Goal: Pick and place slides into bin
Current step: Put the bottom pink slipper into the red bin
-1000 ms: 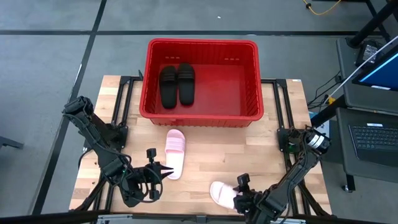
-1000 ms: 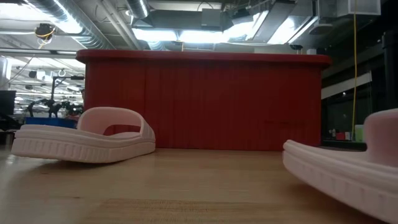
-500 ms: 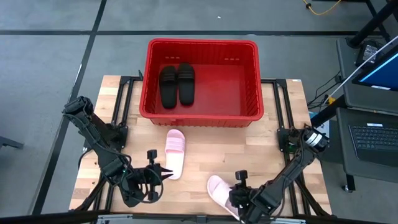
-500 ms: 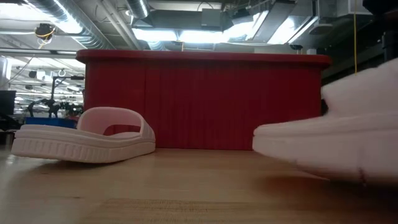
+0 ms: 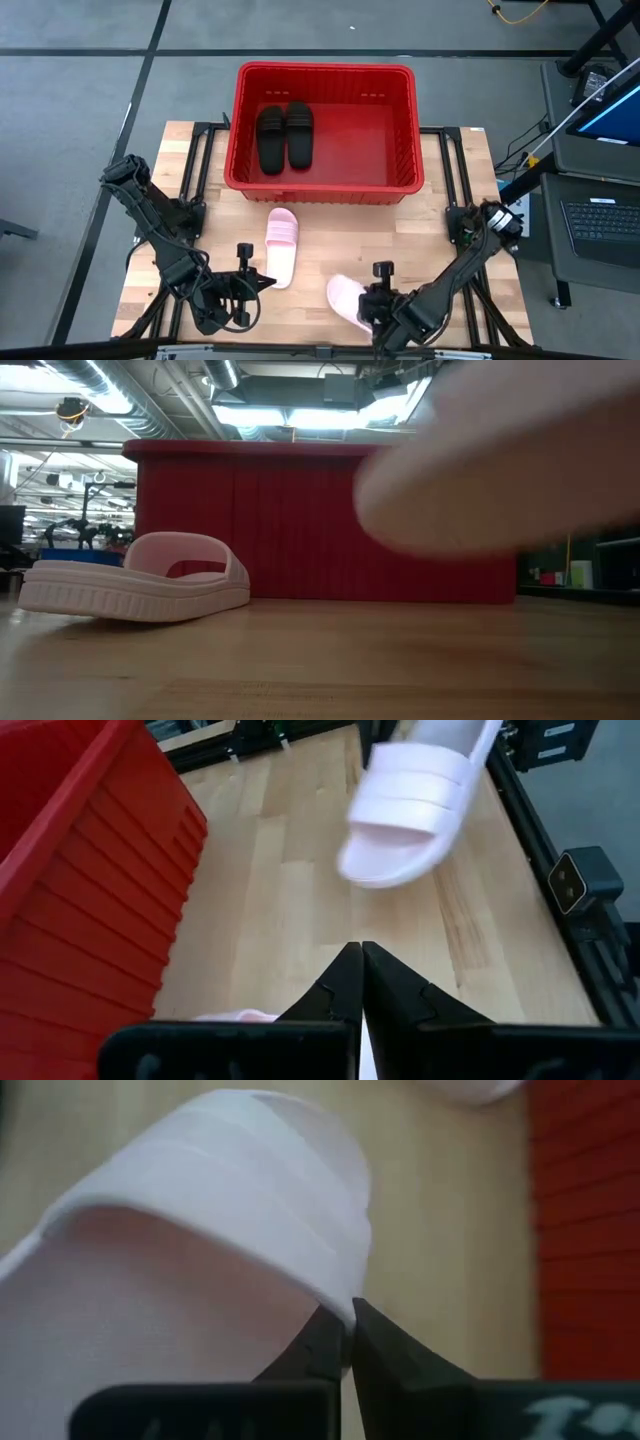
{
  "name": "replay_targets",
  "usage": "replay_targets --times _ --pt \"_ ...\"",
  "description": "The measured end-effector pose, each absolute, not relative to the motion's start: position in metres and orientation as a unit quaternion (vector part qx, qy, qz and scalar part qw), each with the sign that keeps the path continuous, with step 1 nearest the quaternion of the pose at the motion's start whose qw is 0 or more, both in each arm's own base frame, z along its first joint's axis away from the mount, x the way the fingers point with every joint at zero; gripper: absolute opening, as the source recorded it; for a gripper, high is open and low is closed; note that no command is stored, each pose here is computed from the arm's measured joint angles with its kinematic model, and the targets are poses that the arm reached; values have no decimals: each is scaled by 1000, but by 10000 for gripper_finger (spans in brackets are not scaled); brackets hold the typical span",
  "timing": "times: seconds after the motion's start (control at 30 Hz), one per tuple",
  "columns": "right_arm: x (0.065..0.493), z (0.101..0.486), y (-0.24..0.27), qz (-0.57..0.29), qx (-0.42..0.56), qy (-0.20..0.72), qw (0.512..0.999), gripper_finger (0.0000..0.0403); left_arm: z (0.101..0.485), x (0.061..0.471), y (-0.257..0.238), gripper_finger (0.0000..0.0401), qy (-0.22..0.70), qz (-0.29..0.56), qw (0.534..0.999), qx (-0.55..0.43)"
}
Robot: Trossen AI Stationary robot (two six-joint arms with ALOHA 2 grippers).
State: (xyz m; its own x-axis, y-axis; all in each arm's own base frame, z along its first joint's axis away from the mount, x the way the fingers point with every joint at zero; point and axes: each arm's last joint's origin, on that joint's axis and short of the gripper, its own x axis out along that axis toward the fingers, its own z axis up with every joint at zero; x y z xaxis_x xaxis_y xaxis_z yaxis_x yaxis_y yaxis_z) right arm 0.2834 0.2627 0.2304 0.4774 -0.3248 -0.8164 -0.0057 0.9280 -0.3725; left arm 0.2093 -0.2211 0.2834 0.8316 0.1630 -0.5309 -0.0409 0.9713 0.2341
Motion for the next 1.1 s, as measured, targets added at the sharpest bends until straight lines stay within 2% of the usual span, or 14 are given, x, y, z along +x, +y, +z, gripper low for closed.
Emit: replay_targets --times 0.33,0.5,0.83,1.1 --pt "312 297 212 -199 -210 486 825 13 282 208 -219 2 293 57 946 129" --pt "321 333 180 -245 -226 474 815 13 283 205 -214 1 288 78 938 175" --pt "312 404 114 -289 -204 420 836 13 318 186 -176 1 254 129 938 195" --pt "305 425 60 -345 -174 416 823 13 348 179 -137 1 233 160 937 204"
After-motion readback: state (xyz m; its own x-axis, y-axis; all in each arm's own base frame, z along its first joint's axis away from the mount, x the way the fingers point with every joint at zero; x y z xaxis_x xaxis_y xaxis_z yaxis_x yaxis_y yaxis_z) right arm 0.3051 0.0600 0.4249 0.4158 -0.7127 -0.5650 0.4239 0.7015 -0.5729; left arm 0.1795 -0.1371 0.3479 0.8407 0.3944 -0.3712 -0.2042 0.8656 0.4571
